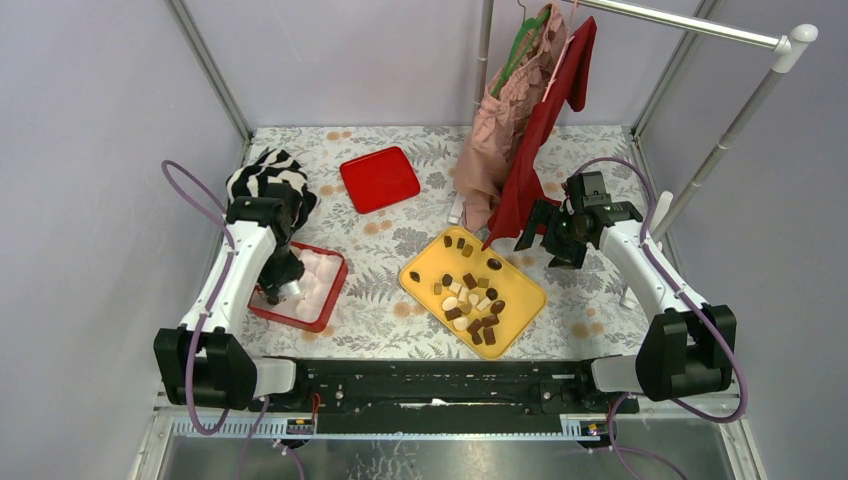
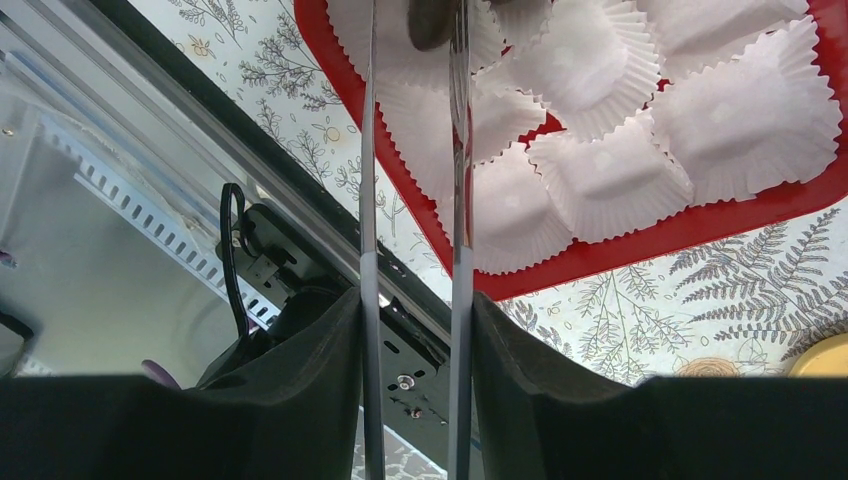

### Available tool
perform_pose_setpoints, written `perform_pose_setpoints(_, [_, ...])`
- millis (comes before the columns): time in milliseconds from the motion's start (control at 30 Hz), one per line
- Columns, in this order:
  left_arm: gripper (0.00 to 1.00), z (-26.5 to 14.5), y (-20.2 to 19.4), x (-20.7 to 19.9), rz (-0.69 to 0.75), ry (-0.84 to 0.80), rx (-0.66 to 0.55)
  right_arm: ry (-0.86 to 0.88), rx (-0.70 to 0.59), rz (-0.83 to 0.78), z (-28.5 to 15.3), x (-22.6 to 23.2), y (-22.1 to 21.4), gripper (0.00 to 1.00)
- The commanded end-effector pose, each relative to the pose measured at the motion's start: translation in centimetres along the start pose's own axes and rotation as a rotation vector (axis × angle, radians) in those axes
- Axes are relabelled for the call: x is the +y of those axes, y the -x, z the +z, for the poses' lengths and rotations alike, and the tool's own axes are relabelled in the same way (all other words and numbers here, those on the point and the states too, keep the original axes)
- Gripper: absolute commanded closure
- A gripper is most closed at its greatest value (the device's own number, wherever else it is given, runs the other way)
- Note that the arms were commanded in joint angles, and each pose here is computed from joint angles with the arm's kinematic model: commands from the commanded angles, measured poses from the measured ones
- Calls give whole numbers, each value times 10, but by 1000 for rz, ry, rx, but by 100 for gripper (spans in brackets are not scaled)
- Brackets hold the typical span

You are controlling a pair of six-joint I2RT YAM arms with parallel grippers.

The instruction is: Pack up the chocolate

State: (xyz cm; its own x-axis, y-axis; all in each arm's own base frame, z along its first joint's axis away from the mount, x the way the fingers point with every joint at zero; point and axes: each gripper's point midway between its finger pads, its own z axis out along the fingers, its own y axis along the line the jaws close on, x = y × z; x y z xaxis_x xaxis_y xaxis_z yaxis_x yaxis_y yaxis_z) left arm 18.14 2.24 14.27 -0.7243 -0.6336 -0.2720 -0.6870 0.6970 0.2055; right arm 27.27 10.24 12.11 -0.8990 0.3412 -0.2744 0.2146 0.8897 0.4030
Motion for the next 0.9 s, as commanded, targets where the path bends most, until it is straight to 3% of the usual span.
perform_pose_setpoints(0, [54, -1, 10, 2, -19, 3, -48, 24, -36, -6, -8, 5, 5, 0])
perform_pose_setpoints(167, [56, -18, 20, 1, -31, -39, -89, 21, -39, -7, -10, 4, 5, 0])
perform_pose_setpoints(367, [58, -82, 47, -43, 48, -323, -247, 26, -50, -9, -14, 8, 9, 0])
perform_pose_setpoints(567, [59, -115, -7, -143, 337, -576, -268, 17, -72, -13, -21, 11, 16, 0])
perform_pose_setpoints(633, [59, -119, -34, -170, 460, -622, -220, 10, -78, -8, -22, 8, 15, 0])
perform_pose_setpoints(867, [60, -128, -104, -212, 772, -760, -83, -12, -77, -5, -23, 4, 14, 0])
